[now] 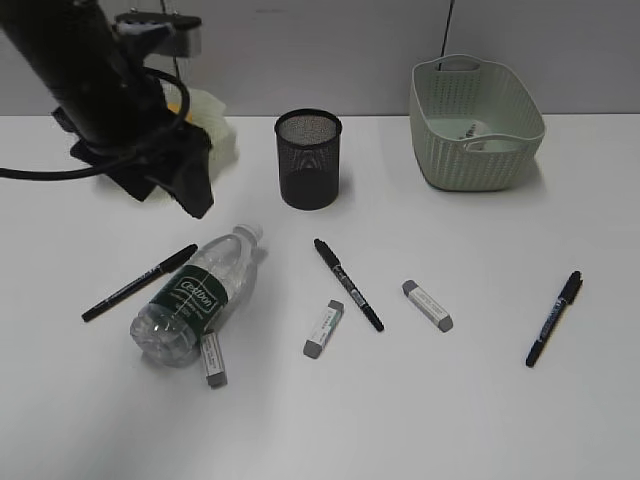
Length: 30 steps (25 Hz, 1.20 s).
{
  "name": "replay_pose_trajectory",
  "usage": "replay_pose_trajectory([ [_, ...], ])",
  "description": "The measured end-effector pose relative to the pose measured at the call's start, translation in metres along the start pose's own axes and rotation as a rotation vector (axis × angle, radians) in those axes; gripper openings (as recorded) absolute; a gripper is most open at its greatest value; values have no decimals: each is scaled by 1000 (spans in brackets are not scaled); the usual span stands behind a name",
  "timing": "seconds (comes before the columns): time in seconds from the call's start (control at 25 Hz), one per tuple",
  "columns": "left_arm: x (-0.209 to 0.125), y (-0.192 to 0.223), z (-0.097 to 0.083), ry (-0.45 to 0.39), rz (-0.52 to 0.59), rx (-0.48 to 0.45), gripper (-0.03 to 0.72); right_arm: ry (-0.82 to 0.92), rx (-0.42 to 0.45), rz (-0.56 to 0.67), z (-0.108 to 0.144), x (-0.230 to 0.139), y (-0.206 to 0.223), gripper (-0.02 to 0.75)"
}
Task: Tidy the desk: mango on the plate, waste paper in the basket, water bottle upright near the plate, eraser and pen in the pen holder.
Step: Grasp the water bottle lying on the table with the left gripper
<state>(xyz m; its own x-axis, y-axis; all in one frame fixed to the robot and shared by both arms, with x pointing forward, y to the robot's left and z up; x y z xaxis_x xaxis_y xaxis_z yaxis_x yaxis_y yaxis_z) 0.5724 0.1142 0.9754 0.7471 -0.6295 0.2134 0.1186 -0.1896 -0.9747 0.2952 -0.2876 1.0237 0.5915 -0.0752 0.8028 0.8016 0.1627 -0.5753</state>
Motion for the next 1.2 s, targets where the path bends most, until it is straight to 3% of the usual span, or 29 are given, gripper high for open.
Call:
replay_pose_trajectory([
  [0.2, 21, 38, 3, 7, 108, -15, 592, 0, -1, 0, 0, 0, 0, 576],
  [0.4, 39, 66, 9, -5, 127, -17, 591, 0, -1, -1, 0, 0, 0, 576],
  [0.68, 35, 99, 18, 7, 198, 11, 591, 0, -1, -1, 0, 0, 0, 576],
  [1.2, 32, 109, 17, -49, 231, 4, 591, 0, -1, -1, 0, 0, 0, 576],
])
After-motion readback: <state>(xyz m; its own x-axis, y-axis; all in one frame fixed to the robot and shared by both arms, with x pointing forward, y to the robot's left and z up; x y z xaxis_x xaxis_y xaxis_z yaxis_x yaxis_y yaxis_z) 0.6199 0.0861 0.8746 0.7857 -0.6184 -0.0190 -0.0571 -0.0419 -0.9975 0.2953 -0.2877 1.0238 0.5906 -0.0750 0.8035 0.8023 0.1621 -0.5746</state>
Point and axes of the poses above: a point on each arm's last joint axis where the gripper is mounted, y pointing out along that axis toward the gripper, z along the wrist's bending axis when the last joint is at zero, x = y × z, the point moved 6 cm from there along y, pointing out along that axis toward the gripper, and after that the axes turned 11 degrees about y, right-handed, at the moved point
